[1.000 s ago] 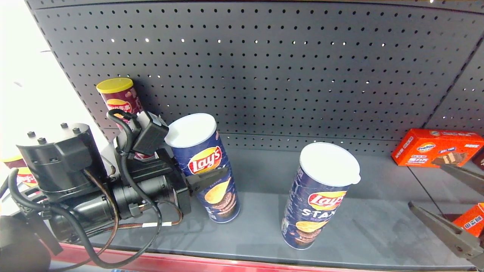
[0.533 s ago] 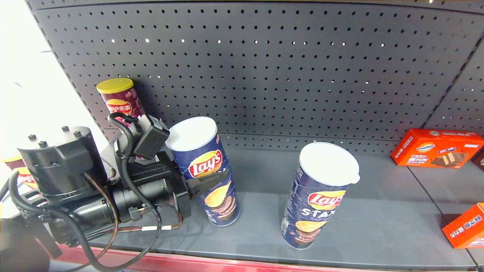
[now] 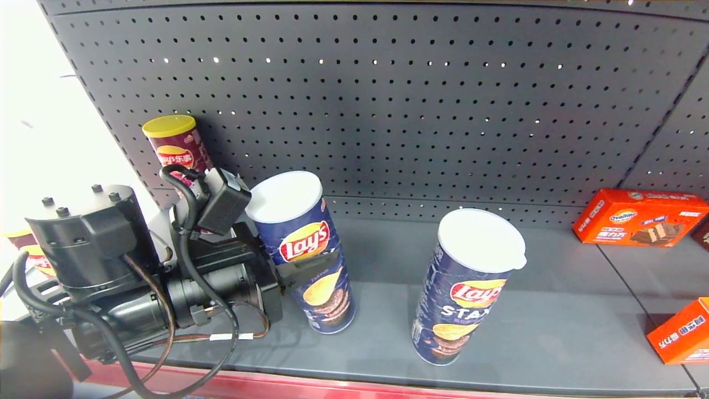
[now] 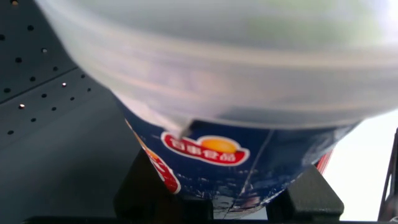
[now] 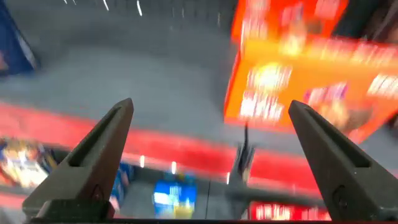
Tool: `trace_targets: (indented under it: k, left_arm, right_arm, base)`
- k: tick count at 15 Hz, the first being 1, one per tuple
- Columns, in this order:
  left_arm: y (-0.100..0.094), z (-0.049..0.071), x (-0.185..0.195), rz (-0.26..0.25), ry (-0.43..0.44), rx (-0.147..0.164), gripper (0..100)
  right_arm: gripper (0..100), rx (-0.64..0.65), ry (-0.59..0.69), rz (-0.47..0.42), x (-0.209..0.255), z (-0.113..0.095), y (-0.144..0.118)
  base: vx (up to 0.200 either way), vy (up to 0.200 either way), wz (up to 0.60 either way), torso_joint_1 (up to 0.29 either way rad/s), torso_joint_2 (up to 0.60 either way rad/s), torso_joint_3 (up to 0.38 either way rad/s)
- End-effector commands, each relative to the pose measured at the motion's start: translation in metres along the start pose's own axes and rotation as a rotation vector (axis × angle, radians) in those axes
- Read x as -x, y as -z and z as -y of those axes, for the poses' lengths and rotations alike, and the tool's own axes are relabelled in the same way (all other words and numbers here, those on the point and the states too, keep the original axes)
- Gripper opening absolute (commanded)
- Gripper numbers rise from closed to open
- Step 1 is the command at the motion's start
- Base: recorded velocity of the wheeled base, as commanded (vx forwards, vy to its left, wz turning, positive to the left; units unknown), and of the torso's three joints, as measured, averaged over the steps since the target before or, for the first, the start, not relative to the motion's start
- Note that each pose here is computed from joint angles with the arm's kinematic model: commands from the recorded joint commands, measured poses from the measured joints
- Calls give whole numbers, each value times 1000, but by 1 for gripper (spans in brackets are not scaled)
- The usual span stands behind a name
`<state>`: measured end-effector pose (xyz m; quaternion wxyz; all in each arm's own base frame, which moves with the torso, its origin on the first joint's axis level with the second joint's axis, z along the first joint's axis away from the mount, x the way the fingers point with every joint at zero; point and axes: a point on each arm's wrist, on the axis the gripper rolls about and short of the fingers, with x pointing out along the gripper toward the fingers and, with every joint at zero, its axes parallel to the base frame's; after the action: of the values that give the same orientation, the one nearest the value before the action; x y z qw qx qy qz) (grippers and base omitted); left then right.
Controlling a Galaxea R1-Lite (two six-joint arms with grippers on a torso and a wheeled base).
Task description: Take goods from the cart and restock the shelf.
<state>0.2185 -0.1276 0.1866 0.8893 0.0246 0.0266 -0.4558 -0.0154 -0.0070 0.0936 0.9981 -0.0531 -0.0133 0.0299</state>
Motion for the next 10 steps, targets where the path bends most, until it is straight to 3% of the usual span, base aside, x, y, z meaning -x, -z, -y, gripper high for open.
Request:
trace_targets:
  k: [1,3,5,6,8,10]
  left_arm:
    - [-3,2,4,11,1,-5,0]
    - [-4,2,4,13,0,-6,0]
    - [-6,2,4,23,0,-11,0]
    - [-6,2,4,22,0,-10,0]
    - [-7,3,5,24,4,-12,0]
    - [-7,4,3,26,10,-15,0]
  right_arm:
    - [100,6,-96,-33,-1,-3,9]
    - [100,-45,-168,-37,0,-5,9]
    - [100,-108,-6,-53,-1,-1,10]
    - [100,-93,-22,-52,-1,-1,10]
    - [100,-56,-163,-38,0,-4,9]
    - [100,-49,-248,-111,1,-6,16]
  base:
    - [0,0,0,0,0,0]
    - [0,0,0,0,0,0]
    - [0,0,0,0,0,0]
    - [0,0,0,0,0,0]
    - [0,0,0,0,0,0]
    - [0,0,0,0,0,0]
